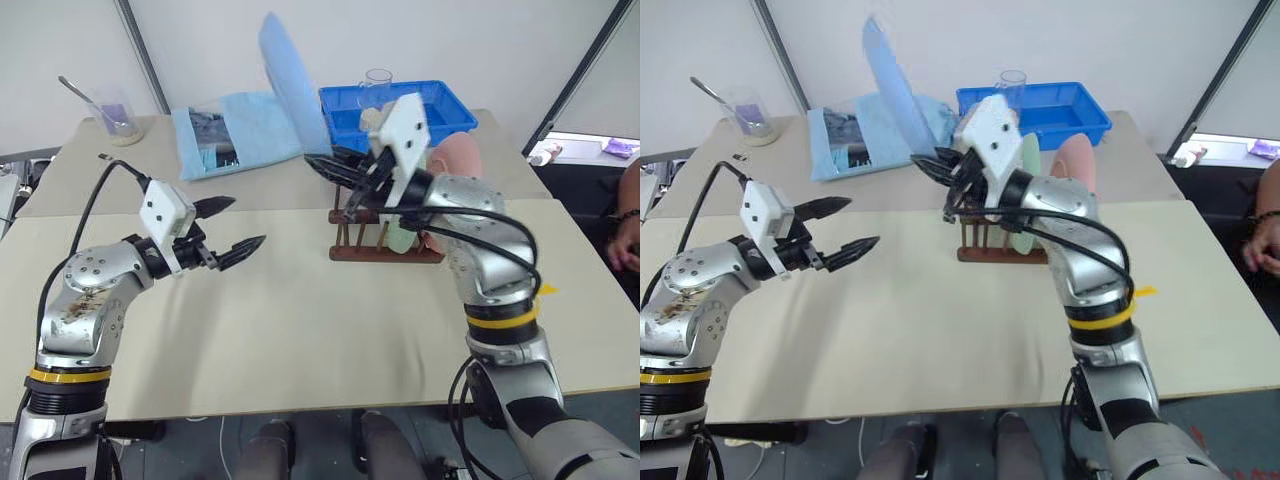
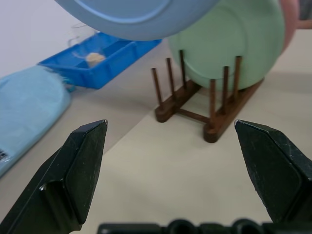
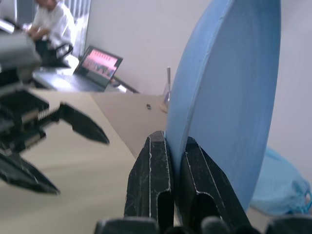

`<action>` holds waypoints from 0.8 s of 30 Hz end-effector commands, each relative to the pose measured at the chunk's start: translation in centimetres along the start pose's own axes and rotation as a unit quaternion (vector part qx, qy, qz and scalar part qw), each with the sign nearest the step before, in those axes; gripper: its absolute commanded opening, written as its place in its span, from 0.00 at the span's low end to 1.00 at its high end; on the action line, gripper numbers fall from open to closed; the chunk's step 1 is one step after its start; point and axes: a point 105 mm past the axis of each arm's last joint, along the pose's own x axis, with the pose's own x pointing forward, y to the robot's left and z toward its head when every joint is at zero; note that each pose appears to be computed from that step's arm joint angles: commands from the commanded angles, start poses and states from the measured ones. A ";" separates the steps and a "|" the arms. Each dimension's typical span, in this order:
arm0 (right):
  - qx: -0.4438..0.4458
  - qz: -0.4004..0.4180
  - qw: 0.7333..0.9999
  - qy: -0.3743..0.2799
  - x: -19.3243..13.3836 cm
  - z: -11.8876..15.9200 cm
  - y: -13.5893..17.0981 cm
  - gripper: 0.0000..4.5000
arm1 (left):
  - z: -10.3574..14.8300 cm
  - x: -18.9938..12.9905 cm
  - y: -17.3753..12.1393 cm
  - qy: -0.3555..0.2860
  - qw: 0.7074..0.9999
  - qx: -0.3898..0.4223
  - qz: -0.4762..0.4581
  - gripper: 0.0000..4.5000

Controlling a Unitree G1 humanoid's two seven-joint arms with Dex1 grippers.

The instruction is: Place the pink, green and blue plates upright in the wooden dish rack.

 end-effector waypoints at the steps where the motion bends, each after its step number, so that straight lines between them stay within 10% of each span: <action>1: 0.038 -0.028 0.999 -0.015 -1.2 1.1 0.0 0.00 | 1.6 0.2 0.0 -0.025 0.999 0.023 -0.014 0.99; 24: 0.184 -0.123 0.974 0.046 -2.7 -1.6 -0.1 0.00 | 3.7 0.8 -2.1 -0.051 0.992 0.014 -0.113 0.99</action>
